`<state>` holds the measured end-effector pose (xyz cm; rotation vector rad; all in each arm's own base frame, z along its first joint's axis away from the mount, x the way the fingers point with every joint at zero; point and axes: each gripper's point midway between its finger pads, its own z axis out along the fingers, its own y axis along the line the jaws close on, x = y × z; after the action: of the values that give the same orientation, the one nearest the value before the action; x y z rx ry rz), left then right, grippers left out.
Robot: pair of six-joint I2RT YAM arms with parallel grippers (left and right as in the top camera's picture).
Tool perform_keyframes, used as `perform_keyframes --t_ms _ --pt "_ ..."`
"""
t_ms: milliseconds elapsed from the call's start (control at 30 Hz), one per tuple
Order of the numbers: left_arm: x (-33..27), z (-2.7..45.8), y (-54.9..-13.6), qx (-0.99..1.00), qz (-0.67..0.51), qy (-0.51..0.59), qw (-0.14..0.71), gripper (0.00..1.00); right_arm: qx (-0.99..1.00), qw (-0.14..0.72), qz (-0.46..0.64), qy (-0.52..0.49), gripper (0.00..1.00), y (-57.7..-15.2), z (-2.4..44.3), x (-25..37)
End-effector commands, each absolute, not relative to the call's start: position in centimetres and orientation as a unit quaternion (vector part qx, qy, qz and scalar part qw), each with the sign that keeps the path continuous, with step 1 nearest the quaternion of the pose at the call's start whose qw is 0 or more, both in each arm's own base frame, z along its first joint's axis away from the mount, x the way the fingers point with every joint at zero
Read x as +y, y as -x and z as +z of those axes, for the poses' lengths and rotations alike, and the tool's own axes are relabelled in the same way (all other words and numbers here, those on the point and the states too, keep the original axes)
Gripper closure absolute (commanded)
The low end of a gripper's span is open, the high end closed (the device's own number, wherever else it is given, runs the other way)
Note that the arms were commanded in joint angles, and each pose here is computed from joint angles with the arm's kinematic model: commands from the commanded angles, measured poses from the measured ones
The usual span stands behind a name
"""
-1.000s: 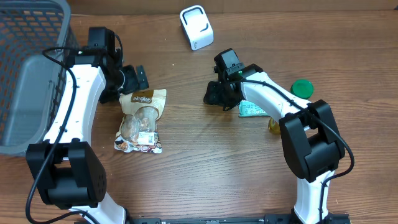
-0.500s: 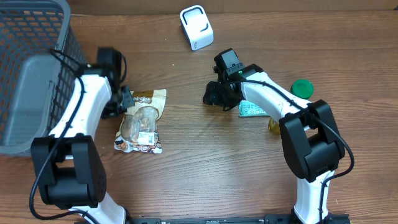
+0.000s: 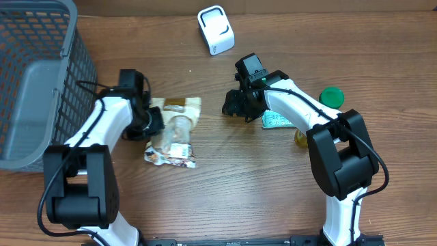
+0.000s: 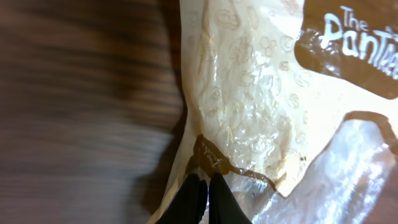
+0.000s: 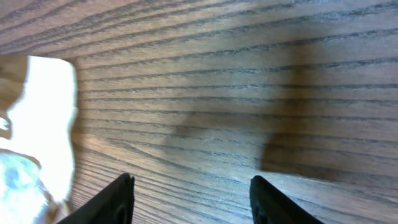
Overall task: Scan the item barcode
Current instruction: 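Grasp the PanTree snack bag with both grippers from either side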
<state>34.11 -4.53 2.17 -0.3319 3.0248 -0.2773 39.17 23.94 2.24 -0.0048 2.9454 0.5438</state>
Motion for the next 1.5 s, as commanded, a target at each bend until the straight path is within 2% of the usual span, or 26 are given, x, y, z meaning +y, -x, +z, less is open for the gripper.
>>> perform_keyframes --t_ms 0,233,500,567,633,733,1100,1467 --pt "-8.2 2.4 -33.8 0.989 -0.136 0.035 0.045 0.96 0.981 0.07 0.184 0.007 0.42 -39.0 2.1 24.1" --pt "-12.3 2.6 -34.0 0.987 -0.142 -0.033 0.066 0.95 0.98 0.074 0.179 0.041 0.41 -38.9 2.0 23.9" --pt "-12.2 4.5 -33.7 0.989 -0.139 -0.016 0.04 0.96 0.978 0.08 0.178 0.069 0.35 -39.0 2.1 23.9" --pt "-11.7 5.5 -33.5 0.99 -0.136 -0.009 0.026 0.93 0.978 0.079 0.179 0.069 0.35 -39.0 2.1 23.9" --pt "-11.3 6.3 -32.8 0.991 -0.135 0.001 0.006 0.93 0.974 0.072 0.198 0.08 0.34 -38.6 2.3 24.6" --pt "-11.1 6.6 -31.3 0.991 -0.133 0.008 -0.028 0.96 0.947 0.057 0.271 0.163 0.35 -37.0 3.4 26.8" --pt "-11.5 2.8 -27.6 0.986 -0.136 0.025 -0.096 0.96 0.939 0.04 0.277 0.2 0.28 -35.7 3.4 26.9" --pt "-11.3 0.0 -27.7 0.986 -0.125 0.026 -0.105 0.96 0.933 0.022 0.282 0.221 0.29 -34.0 3.3 28.3"
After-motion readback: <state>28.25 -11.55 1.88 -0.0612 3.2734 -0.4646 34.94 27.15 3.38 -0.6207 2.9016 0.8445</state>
